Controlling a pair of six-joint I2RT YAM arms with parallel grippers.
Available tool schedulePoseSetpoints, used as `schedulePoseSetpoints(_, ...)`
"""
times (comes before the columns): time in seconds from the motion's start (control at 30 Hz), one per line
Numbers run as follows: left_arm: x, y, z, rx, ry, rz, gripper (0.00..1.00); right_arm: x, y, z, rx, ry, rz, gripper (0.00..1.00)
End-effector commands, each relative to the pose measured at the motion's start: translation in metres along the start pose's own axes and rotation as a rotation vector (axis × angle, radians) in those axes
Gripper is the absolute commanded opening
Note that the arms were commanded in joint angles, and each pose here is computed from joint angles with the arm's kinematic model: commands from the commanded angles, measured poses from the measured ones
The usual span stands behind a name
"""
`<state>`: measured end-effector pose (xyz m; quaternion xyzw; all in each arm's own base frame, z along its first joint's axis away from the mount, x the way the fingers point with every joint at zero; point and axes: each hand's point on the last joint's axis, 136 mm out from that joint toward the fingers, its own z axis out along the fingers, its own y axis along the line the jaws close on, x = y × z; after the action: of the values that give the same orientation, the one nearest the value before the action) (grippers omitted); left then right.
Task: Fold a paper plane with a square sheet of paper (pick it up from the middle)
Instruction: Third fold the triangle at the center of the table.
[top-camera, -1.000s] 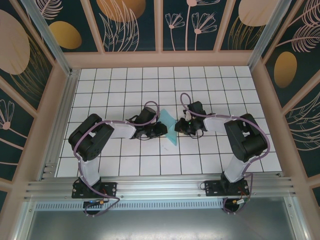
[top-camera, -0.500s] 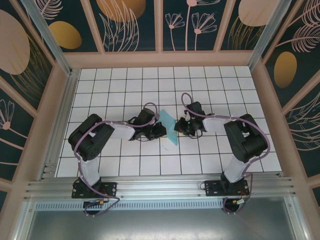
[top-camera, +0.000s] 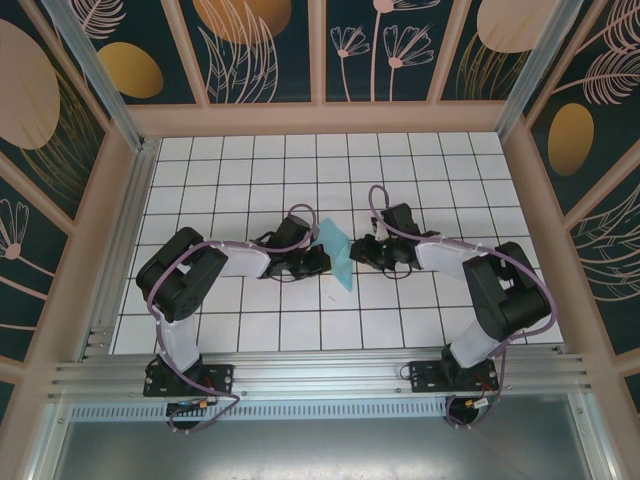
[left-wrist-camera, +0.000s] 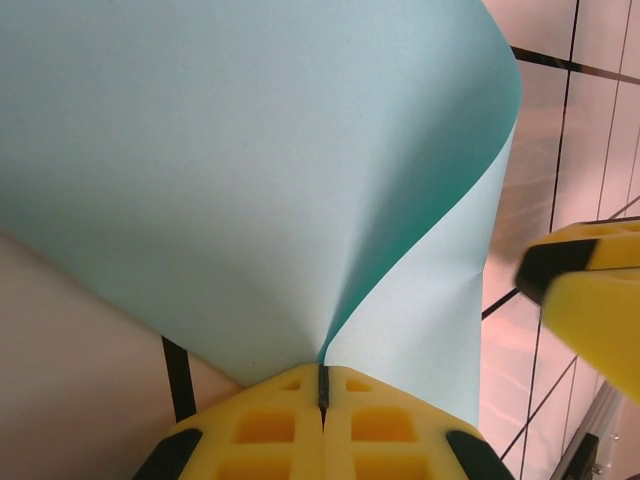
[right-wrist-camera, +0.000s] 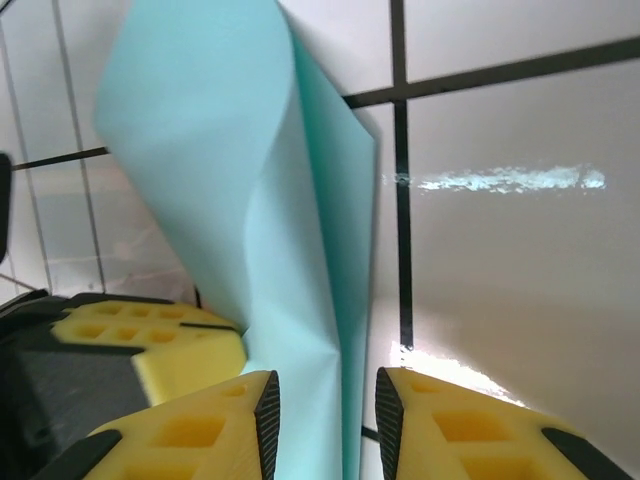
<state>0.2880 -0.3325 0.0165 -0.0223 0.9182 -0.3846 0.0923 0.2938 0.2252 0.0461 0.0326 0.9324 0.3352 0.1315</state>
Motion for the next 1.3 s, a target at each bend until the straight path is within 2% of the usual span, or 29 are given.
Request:
schedulePoseSetpoints(0.0,-0.009,-0.005,-0.008,-0.019,-0.015,0.051,0.0,0.007,0.005,-0.005,-0.038,0.024,-0.066,0.35)
schedulePoseSetpoints(0.27,-0.012,-0.004,-0.009,-0.056,-0.01,0.084,0.0,-0.026,0.014,0.001,-0.029,-0.06,-0.049,0.35)
schedulePoseSetpoints(0.4,-0.014,-0.004,-0.008,-0.062,-0.01,0.087,0.0,-0.036,0.006,0.011,0.029,-0.063,-0.048,0.28)
schedulePoseSetpoints(0.57,-0.011,0.0,-0.006,-0.073,0.003,0.087,0.0,-0.045,0.004,0.02,0.054,-0.053,-0.103,0.28)
schedulePoseSetpoints(0.8,-0.01,0.002,-0.005,-0.078,0.009,0.087,0.0,-0.041,0.011,0.027,0.011,-0.005,-0.167,0.36)
schedulePoseSetpoints(0.93,-0.018,-0.009,-0.006,-0.061,-0.008,0.101,0.0,-0.034,0.009,0.03,0.014,0.027,-0.191,0.37)
schedulePoseSetpoints(1.27,-0.022,-0.007,-0.004,-0.083,-0.014,0.107,0.0,-0.026,-0.015,0.041,0.102,0.066,-0.161,0.33)
